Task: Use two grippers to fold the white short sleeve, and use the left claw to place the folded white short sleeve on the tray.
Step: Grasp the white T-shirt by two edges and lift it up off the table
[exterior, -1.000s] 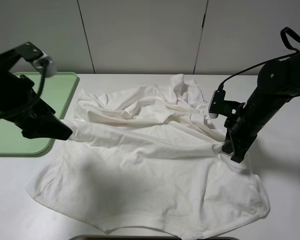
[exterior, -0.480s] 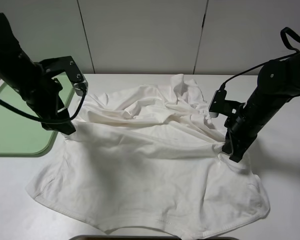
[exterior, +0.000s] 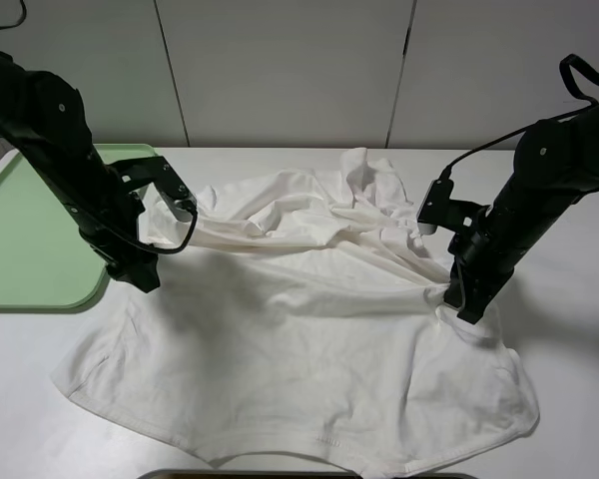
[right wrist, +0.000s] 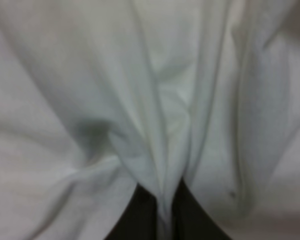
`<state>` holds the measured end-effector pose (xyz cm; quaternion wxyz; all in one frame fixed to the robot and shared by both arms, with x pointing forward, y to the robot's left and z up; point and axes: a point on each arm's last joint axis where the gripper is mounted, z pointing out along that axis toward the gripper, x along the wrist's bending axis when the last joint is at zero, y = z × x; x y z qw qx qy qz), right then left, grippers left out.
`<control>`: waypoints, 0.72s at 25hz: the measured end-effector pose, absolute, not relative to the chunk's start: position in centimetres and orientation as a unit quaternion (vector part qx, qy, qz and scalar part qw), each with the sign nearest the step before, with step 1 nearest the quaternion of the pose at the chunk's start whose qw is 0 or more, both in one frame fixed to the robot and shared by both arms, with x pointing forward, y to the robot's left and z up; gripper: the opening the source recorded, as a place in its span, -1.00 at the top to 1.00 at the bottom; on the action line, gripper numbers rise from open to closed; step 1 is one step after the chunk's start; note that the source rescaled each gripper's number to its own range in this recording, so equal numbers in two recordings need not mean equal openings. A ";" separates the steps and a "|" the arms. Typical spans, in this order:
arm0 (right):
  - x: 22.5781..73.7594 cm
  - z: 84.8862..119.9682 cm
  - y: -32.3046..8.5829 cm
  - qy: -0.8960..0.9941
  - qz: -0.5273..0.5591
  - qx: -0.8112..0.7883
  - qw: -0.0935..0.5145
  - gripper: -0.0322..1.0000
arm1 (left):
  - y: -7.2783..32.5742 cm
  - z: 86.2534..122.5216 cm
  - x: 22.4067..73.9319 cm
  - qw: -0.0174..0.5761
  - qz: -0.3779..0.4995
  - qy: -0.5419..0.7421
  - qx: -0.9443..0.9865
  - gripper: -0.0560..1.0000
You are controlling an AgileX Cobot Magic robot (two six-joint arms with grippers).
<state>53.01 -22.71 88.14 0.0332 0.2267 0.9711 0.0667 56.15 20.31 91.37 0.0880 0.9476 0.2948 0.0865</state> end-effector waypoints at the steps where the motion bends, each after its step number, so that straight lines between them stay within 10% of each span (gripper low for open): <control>1: 53.0 88.1 -22.7 0.970 0.067 0.230 0.033 0.93 | 20.3 91.1 56.3 0.091 0.091 0.297 0.946 -0.60; 18: 52.6 88.1 -22.9 0.968 0.053 0.244 0.010 0.93 | 20.0 91.4 57.7 0.114 0.170 0.213 0.955 -0.60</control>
